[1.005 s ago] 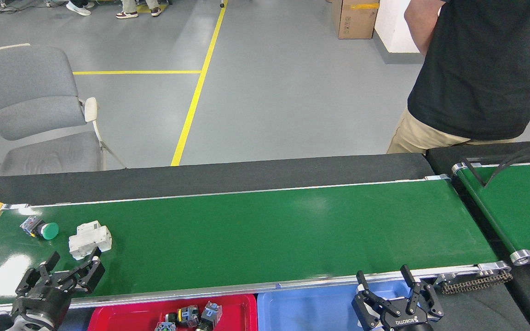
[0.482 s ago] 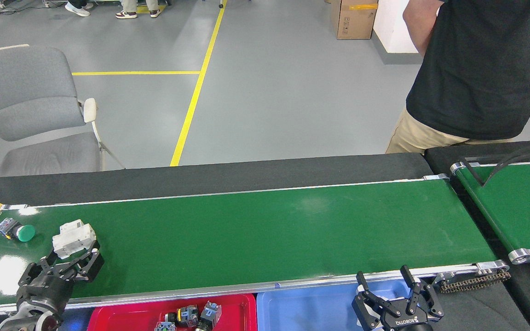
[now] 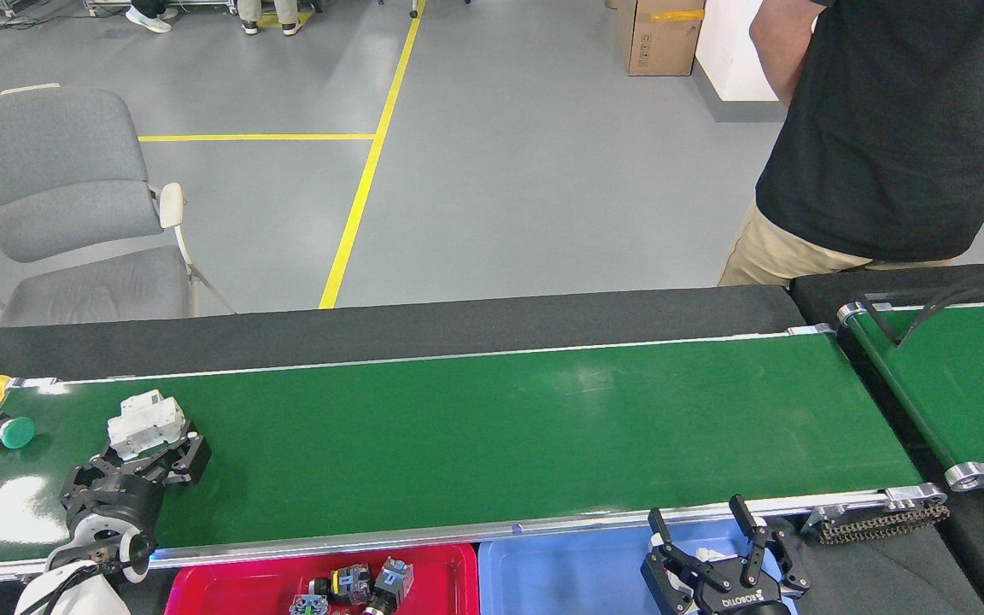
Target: Pick switch part from conveyor to tray
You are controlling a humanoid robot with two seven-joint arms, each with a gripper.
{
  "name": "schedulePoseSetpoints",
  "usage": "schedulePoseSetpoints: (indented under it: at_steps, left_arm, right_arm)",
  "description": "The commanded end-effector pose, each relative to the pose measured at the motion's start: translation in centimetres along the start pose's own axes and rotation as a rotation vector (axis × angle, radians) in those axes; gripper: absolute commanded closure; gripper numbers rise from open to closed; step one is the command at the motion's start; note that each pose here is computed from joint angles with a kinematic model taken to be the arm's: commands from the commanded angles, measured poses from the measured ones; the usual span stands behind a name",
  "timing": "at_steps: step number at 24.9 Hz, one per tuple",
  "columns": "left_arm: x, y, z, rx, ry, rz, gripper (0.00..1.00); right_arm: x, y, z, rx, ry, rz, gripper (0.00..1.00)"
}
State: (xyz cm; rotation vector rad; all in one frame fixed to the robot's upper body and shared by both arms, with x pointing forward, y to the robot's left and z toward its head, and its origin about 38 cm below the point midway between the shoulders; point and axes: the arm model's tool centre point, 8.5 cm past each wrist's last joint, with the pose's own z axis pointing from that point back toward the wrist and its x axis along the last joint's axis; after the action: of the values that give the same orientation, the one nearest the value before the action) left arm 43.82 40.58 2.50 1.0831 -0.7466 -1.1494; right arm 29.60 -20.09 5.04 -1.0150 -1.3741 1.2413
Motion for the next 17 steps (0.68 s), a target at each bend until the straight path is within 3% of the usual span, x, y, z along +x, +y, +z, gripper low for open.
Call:
schedulePoseSetpoints:
  at_steps: [1, 4, 5, 6, 9, 10, 12, 14, 16, 17]
  left_arm:
    - [0.0, 1.0, -0.9, 0.003, 0.047, 0.004, 0.00]
    - [0.0, 0.9, -2.2, -0.035, 0.143, 0.013, 0.04]
    - [0.1, 0.9, -2.3, -0.032, 0.160, 0.008, 0.12]
    - [0.0, 1.1, -2.3, -0.016, 0.164, 0.005, 0.22]
    - [0.4, 1.9, -1.9, 0.097, 0.137, -0.005, 0.71]
    - [0.7, 2.2, -1.5, 0.135, 0.113, -0.010, 0.78]
    - [1.5, 3.4, 0.2, 0.232, 0.032, -0.024, 0.85]
    - [2.3, 4.1, 2.6, 0.301, -0.068, -0.044, 0.87]
    - [4.4, 5.1, 7.2, 0.401, -0.279, -0.084, 0.86]
    - [5.7, 4.5, 10.1, 0.424, -0.411, -0.107, 0.84]
  right_arm:
    - [-0.1, -0.9, -0.5, -0.025, -0.007, 0.009, 0.01]
    - [0.1, -0.8, -0.6, -0.015, -0.013, 0.008, 0.01]
    - [0.6, -0.7, -0.6, -0.011, -0.027, 0.006, 0.01]
    - [1.0, -0.5, -0.5, -0.008, -0.037, 0.005, 0.01]
    - [1.2, -0.5, -0.5, -0.008, -0.041, 0.000, 0.01]
    - [1.2, -0.5, -0.5, -0.009, -0.036, -0.002, 0.01]
    - [1.1, -0.6, -0.5, -0.010, -0.030, -0.002, 0.01]
    - [1.1, -0.6, -0.5, -0.010, -0.032, 0.000, 0.01]
    - [0.8, -0.6, -0.5, -0.010, -0.024, -0.001, 0.01]
    - [0.6, -0.7, -0.5, -0.013, -0.016, 0.000, 0.01]
